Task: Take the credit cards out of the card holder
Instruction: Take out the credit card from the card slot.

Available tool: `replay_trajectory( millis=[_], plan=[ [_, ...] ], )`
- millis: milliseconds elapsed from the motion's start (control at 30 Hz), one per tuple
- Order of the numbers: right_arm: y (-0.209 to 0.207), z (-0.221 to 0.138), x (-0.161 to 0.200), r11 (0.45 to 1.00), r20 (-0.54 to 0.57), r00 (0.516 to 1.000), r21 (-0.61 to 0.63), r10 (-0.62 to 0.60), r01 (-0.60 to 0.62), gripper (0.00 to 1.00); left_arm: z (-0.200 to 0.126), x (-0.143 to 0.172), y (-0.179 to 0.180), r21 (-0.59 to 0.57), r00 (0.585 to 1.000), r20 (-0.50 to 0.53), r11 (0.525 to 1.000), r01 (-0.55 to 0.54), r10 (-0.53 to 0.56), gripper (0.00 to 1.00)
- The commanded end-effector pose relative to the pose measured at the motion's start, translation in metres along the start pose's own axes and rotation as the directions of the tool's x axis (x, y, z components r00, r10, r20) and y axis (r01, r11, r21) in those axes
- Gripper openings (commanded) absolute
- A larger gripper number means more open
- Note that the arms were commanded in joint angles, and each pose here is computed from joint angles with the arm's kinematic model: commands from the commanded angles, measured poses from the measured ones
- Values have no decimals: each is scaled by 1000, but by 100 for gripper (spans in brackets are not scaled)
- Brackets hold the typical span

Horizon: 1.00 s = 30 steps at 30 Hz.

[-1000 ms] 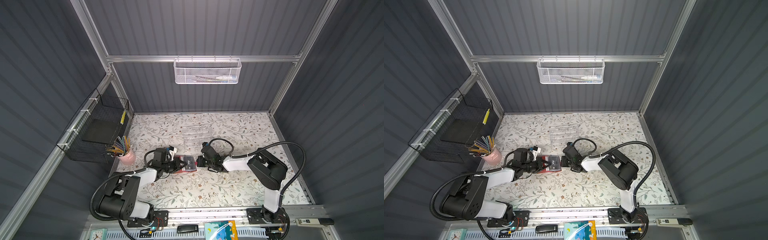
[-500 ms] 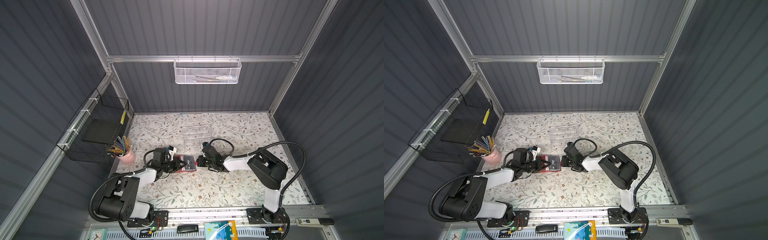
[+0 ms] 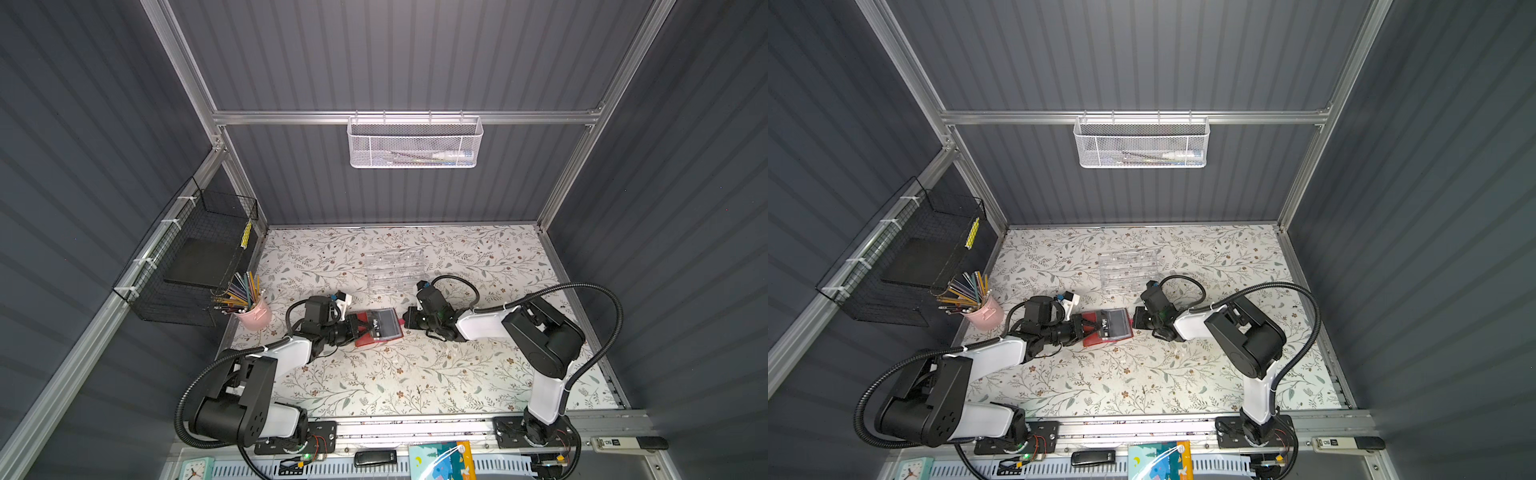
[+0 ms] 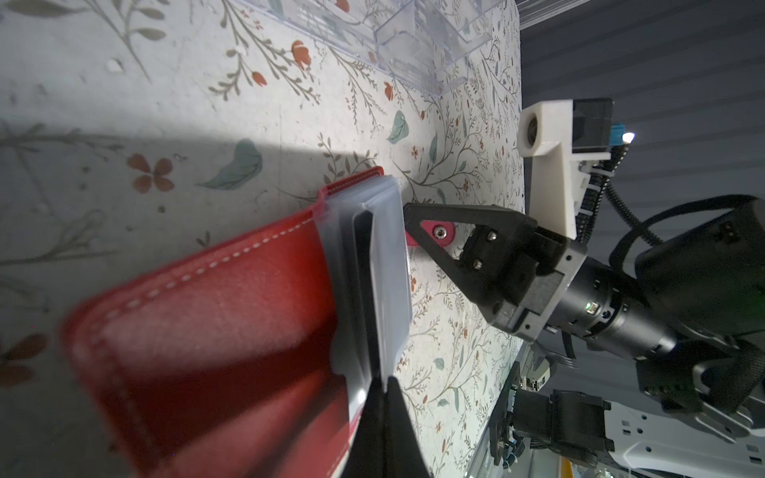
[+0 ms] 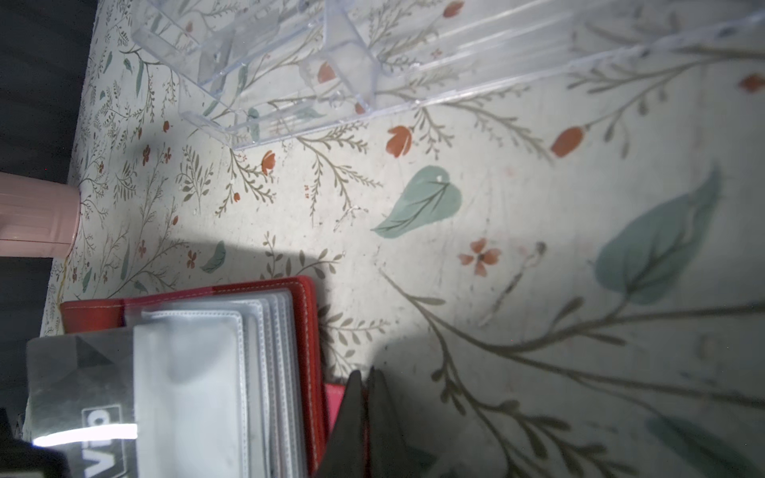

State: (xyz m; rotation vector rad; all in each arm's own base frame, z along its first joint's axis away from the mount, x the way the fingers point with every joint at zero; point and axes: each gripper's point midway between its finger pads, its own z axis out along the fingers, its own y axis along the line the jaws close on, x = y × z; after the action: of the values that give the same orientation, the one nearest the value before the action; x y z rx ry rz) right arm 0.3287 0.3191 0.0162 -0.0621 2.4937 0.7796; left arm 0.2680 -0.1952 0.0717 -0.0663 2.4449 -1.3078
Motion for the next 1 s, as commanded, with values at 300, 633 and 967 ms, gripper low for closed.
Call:
replay_trajectory(
  millis=[300,633,967],
  plan=[
    [-70,-6,55,976,-164,986,217,34,2,0,0,-6,1,4,1000,16,1000,-17,17,0],
    [-64,-9,52,981,-159,987,194,20,12,12,3,-8,9,-34,1000,14,999,-7,7,0],
    [-54,-22,41,984,-133,991,173,-8,31,29,-8,-18,-5,-60,998,26,997,-55,57,0]
  ],
)
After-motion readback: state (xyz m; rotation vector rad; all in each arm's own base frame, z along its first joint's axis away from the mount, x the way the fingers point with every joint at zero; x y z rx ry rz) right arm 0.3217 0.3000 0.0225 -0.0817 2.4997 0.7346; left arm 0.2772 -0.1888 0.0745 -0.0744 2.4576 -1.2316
